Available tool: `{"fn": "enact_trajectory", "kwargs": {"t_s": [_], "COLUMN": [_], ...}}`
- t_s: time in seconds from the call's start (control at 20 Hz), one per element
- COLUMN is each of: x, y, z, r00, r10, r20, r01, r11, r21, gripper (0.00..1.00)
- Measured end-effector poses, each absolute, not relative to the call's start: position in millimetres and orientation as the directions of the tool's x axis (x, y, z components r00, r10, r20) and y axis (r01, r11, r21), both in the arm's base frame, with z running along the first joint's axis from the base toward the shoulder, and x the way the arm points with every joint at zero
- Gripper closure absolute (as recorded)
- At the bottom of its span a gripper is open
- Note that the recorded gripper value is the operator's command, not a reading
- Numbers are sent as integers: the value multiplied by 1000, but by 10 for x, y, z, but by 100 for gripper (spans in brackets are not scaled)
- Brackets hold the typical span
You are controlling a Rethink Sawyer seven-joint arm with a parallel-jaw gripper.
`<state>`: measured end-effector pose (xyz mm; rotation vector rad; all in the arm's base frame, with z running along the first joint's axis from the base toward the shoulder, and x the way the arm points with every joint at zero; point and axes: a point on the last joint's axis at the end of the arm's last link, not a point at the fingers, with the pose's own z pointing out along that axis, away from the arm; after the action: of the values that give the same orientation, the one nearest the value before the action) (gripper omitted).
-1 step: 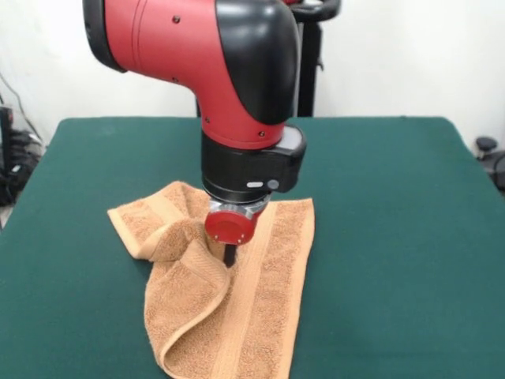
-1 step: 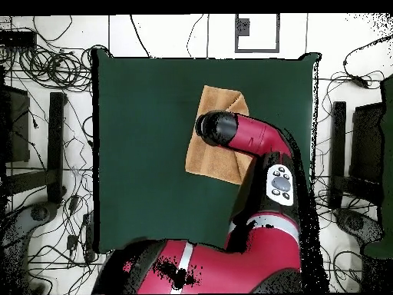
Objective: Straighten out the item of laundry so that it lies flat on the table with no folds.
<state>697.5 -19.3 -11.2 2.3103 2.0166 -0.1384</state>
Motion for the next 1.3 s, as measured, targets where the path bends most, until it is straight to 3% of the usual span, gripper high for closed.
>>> {"fn": "enact_trajectory", "kwargs": {"t_s": [0.7,1.3], "x": [6903,6837], "y": [-292,-499], "z": [-258,-226], "r00": [78,99], "r10": [990,994], "r20": [-116,-53], "r01": [997,995], "r11": [-78,-100], "r21": [1,-6], "gripper": [100,100]}}
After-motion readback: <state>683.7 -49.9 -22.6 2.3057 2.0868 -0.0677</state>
